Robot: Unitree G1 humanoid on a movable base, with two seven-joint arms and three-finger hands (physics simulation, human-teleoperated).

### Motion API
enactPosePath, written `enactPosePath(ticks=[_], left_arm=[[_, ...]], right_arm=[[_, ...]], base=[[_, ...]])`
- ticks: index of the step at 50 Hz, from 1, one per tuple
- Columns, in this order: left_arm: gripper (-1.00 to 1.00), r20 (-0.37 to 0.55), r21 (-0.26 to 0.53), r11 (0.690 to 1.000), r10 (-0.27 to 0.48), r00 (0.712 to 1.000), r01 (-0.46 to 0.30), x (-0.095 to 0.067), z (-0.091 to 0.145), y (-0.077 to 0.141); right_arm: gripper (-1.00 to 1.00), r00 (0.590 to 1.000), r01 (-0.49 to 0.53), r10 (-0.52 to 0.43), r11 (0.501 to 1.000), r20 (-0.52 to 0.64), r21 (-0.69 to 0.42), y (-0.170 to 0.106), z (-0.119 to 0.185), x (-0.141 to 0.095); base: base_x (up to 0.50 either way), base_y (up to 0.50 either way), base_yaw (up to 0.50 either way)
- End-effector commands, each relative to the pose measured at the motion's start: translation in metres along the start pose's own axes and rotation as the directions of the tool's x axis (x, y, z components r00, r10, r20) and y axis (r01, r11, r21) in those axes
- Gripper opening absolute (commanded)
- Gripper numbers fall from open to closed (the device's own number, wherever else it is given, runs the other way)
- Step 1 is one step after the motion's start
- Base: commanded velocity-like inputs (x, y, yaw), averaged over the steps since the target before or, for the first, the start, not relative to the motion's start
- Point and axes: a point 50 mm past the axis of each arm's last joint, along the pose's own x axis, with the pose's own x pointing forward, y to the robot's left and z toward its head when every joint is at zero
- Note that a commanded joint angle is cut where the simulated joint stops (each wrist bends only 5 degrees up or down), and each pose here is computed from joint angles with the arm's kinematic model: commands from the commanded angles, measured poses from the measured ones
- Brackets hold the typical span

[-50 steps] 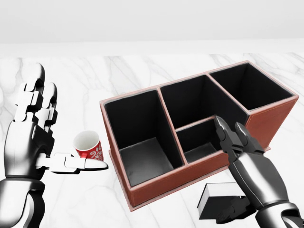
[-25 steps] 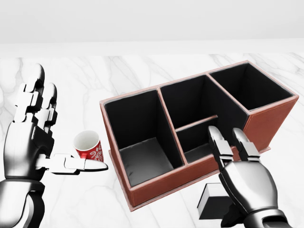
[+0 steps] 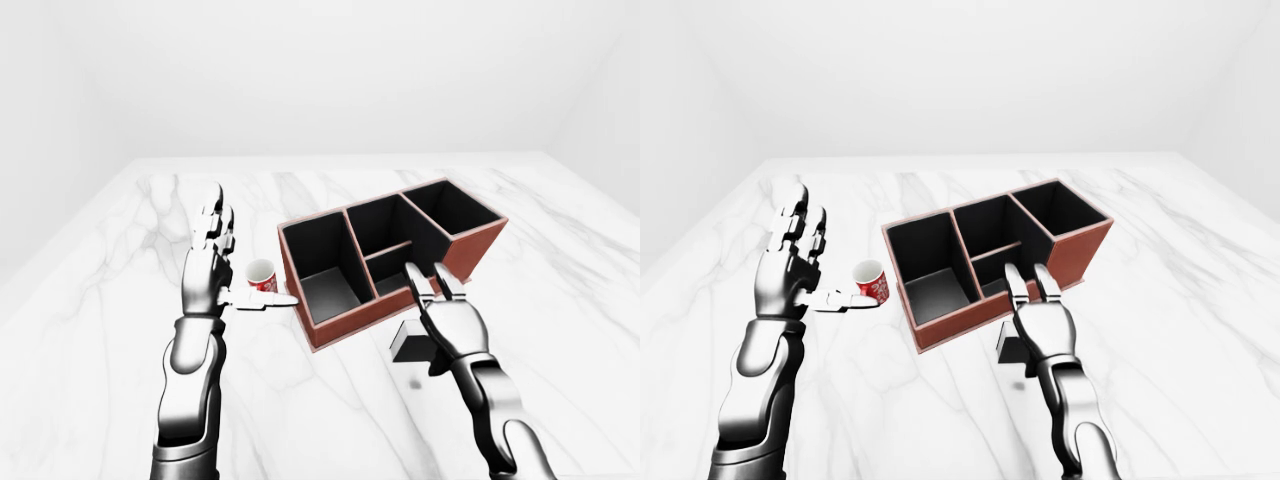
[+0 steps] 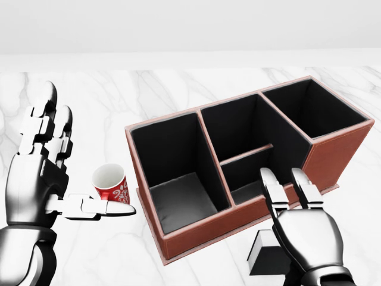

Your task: Pick up the book and place it in the left compartment of the caddy.

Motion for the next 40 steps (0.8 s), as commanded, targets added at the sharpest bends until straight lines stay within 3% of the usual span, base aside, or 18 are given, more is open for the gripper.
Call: enactPosePath(ticks=[1,29,35,36,40], left_arm=[[1.00,-0.001,0.000,1.000,-0.001,1.000,0.001,0.000,0.000,0.000],[1.00,-0.012,-0.002,1.000,0.000,1.000,0.000,-0.001,-0.003,0.000],[1.00,-0.013,-0.003,1.000,0.001,1.000,-0.001,-0.001,-0.003,0.000],[1.00,-0.013,-0.004,1.000,0.002,1.000,-0.002,-0.002,-0.003,0.000],[1.00,-0.010,-0.008,1.000,0.002,1.000,-0.002,-0.001,-0.002,0.000]], right_arm=[[1.00,0.999,-0.036,0.036,0.999,-0.013,-0.029,0.010,-0.004,0.001],[1.00,0.990,-0.134,0.131,0.990,-0.057,-0.052,0.032,-0.017,-0.005],[0.55,0.989,-0.140,0.137,0.988,-0.054,-0.057,0.032,-0.016,-0.004],[0.35,0.989,-0.141,0.138,0.988,-0.054,-0.062,0.032,-0.016,-0.004],[0.09,0.989,-0.138,0.133,0.986,-0.061,-0.091,0.031,-0.019,-0.004]], base=[[0.00,0.00,0.00],[0.00,0.00,0.00],[0.00,0.00,0.00],[0.00,0.00,0.00],[0.00,0.00,0.00]])
